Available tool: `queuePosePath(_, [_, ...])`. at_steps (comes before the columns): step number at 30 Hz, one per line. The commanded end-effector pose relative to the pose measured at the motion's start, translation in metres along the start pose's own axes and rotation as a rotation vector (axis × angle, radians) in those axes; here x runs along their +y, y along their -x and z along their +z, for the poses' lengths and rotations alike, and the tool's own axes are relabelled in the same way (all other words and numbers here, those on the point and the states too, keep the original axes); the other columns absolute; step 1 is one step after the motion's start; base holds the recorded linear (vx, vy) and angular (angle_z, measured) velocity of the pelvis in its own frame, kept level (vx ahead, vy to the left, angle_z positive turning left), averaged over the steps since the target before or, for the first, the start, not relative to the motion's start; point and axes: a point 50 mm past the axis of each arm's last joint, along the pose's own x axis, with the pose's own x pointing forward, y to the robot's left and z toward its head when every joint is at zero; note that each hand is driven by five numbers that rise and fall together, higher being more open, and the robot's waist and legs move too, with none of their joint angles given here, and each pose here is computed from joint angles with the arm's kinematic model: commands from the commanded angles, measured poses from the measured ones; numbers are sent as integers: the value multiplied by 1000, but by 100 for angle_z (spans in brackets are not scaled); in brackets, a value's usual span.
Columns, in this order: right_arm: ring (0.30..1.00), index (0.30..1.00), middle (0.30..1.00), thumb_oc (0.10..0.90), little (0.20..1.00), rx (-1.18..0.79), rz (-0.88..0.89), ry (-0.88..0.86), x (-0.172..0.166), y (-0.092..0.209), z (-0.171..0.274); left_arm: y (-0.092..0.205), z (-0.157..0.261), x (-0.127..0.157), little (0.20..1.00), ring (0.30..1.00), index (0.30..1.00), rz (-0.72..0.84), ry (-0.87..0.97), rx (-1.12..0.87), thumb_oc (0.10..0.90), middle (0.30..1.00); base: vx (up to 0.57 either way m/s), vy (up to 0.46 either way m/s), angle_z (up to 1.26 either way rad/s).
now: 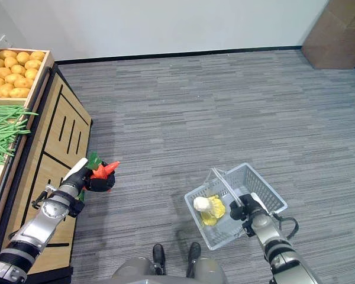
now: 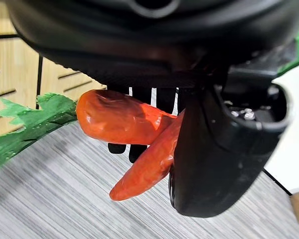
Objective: Get the vegetables into the basket
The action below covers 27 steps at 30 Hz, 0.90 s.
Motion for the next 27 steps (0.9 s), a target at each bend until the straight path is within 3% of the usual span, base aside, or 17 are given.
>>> queuePosePath(1, [300, 300, 300, 400, 300, -190, -178, 30, -60, -2, 62, -11, 53, 32, 300, 300, 300, 99, -90, -222, 400, 300, 13, 50, -13])
queuePosePath(6, [300, 300, 300, 400, 300, -229, -169, 42, -59, -3, 87, -14, 68, 24, 300, 300, 300, 47, -117, -276, 400, 300, 4, 4, -2])
queuePosePath(8, [300, 300, 300, 400, 300, -326, -173, 69, -57, 0, 135, -16, 96, 20, 300, 300, 300, 18, -183, -374, 400, 300, 11, -64, -4])
queuePosePath(13, [300, 300, 300, 400, 300, -455, -183, 108, -48, 11, 182, -19, 121, 3, 300, 300, 300, -37, -205, -459, 400, 300, 15, -65, -6])
queuePosePath(27, [300, 300, 300, 400, 300, -616, -67, 136, 7, 32, 240, -28, 179, -70, 300, 300, 300, -210, -201, -605, 400, 300, 8, -69, 1])
